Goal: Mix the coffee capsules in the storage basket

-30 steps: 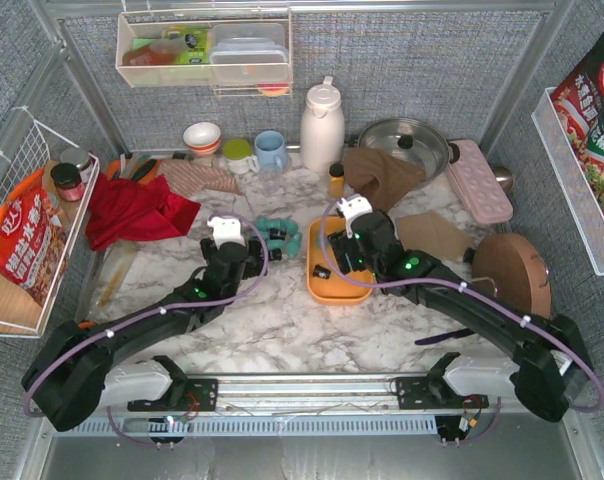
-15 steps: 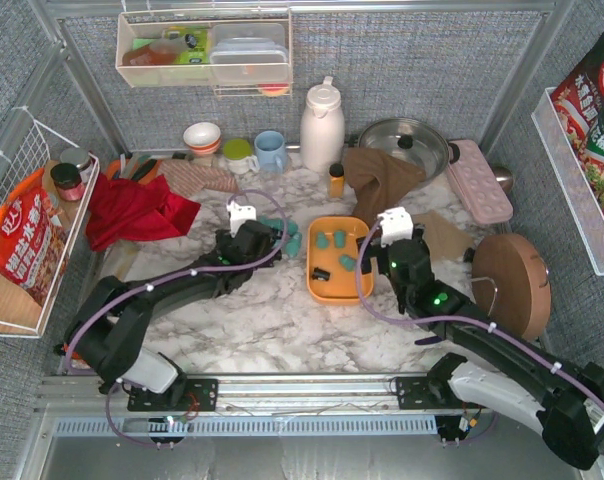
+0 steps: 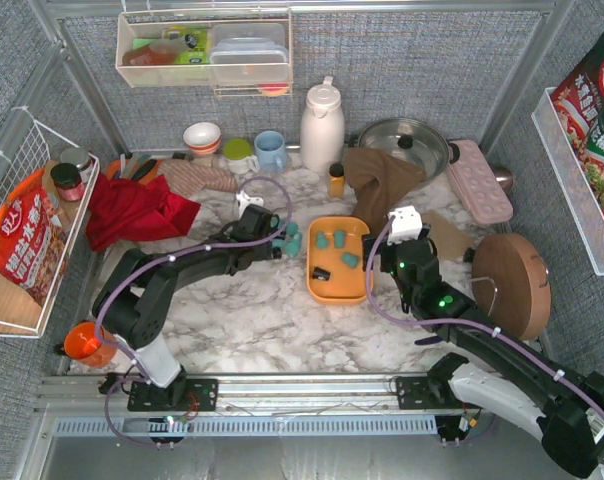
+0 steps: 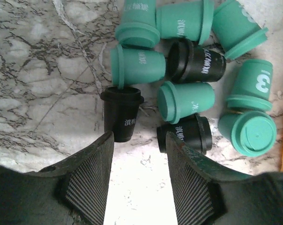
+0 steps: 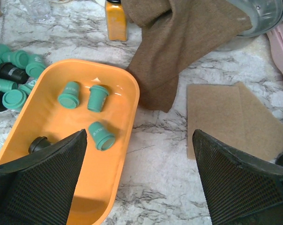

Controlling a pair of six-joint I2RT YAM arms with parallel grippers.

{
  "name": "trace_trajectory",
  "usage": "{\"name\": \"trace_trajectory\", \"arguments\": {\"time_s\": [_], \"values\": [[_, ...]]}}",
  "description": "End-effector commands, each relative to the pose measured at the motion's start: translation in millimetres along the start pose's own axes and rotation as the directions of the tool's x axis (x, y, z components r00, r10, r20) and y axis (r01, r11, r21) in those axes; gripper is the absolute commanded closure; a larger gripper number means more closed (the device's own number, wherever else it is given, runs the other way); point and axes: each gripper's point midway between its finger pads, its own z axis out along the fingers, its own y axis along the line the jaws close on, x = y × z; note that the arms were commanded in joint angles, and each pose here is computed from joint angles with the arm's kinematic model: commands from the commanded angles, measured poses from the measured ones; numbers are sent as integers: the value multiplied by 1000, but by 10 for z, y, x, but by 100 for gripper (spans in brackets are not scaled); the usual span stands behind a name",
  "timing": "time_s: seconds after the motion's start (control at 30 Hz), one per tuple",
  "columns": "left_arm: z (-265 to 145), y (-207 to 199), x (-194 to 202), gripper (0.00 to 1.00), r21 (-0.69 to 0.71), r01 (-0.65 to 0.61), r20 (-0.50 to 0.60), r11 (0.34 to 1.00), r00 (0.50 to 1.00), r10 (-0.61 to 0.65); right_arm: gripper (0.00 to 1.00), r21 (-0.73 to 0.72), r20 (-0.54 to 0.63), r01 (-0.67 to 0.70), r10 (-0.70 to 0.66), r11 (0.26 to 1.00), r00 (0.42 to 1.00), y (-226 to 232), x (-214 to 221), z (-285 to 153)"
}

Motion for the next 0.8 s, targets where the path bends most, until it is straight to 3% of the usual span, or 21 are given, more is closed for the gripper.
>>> {"name": "trace_trajectory", "arguments": {"time_s": [0.0, 0.47, 0.77], "values": [[45, 77, 98, 43, 3, -30, -59, 1000, 998, 30, 1, -44, 15, -25, 26, 999, 1000, 89, -72, 7], [158, 219, 97, 47, 16, -2, -94, 1000, 996, 4, 1, -77, -7, -19, 19, 997, 1000, 165, -28, 32], [200, 145, -50, 47, 45, 28, -41, 999, 999, -27, 1, -87, -19, -13, 11, 996, 1000, 188, 1, 43]]}}
